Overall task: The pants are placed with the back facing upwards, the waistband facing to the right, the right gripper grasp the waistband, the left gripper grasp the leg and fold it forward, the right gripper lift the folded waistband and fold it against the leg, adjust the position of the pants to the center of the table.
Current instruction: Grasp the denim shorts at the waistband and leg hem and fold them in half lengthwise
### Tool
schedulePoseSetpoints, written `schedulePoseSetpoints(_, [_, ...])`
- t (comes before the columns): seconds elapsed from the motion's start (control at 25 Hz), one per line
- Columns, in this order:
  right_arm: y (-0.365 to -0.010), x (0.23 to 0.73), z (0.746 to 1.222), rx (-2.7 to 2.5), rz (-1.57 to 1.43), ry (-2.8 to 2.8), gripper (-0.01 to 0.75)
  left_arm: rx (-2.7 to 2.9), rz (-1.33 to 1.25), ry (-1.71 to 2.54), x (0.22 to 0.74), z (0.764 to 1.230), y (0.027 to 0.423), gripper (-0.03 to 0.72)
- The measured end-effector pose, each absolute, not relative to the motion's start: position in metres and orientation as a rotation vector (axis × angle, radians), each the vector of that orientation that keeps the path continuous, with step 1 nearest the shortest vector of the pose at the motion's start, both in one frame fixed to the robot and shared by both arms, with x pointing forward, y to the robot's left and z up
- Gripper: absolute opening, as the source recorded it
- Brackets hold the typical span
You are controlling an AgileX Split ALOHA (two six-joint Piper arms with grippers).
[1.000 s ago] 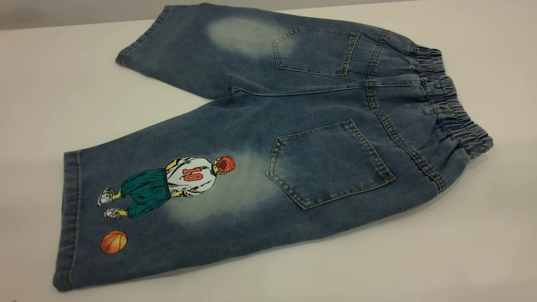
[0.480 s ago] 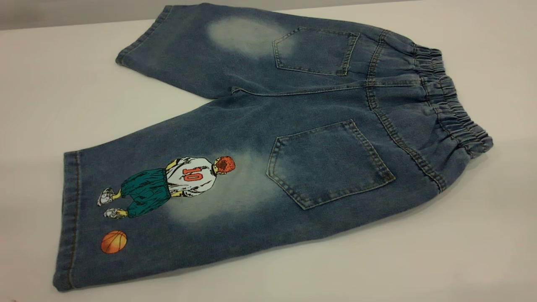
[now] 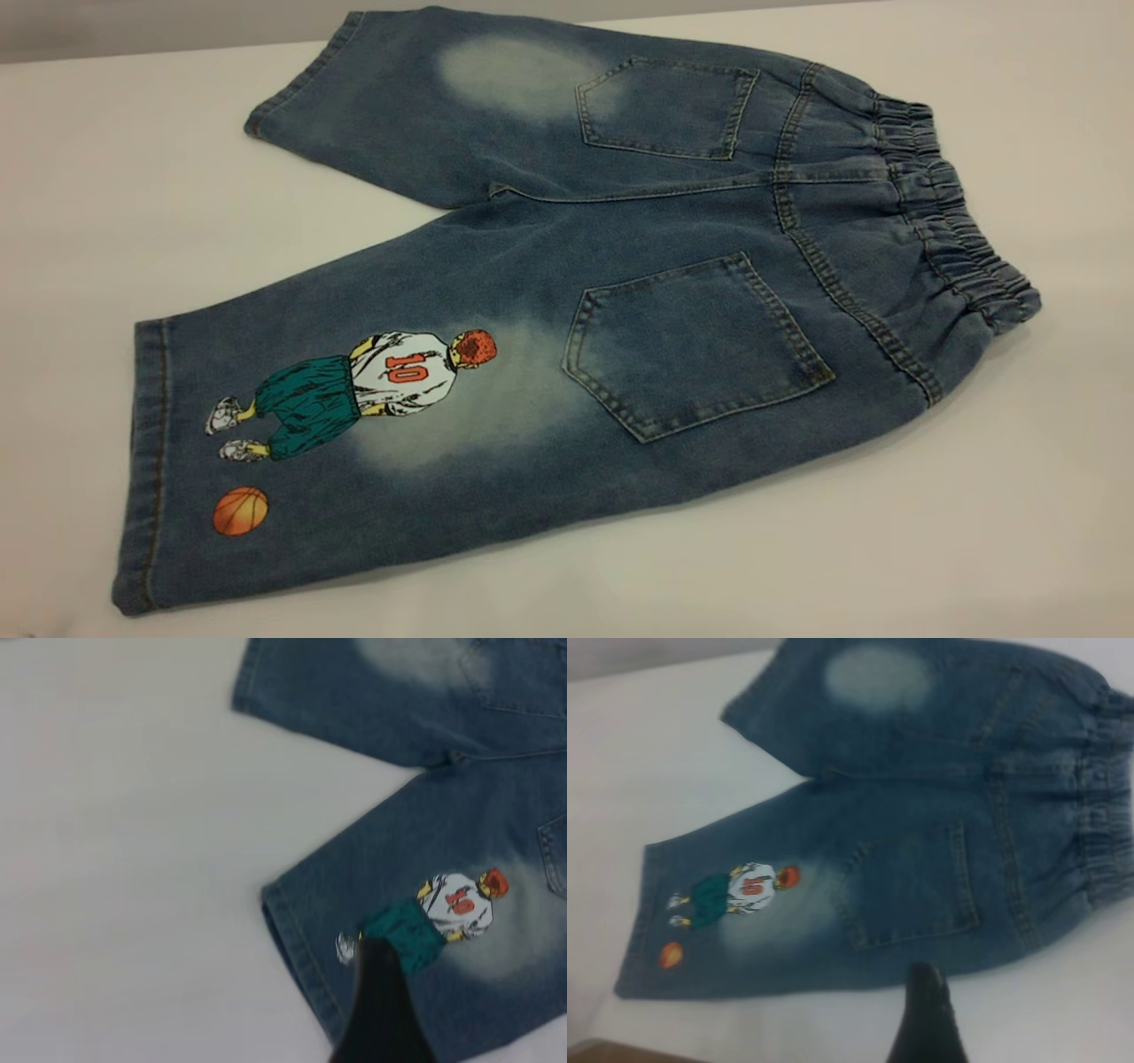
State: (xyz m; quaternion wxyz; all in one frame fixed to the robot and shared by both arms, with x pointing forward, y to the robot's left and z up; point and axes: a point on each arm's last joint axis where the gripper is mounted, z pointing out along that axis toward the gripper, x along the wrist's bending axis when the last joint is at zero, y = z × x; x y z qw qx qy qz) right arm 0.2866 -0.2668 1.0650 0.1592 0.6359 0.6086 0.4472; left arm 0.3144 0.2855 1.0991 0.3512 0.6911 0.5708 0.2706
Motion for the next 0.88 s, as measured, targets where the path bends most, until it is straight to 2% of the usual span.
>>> schedulePoseSetpoints(0.12, [-0.27,0.313,1.058,1.868,1.221,1.744,0.458,1.858,0.674,1.44,0.348,1.095,0.284,0.454])
schedulePoseSetpoints(0.48, [-0.279,0.387,1.023,2.111,1.117,1.646,0.458,2.001,0.375,1.455,0.422,1.052,0.276,0.454])
schedulePoseSetpoints(0.88, [-0.286,0.45,0.947,2.354,0.849,1.686,0.458,1.988,0.3,1.381,0.445,1.038,0.267,0.454])
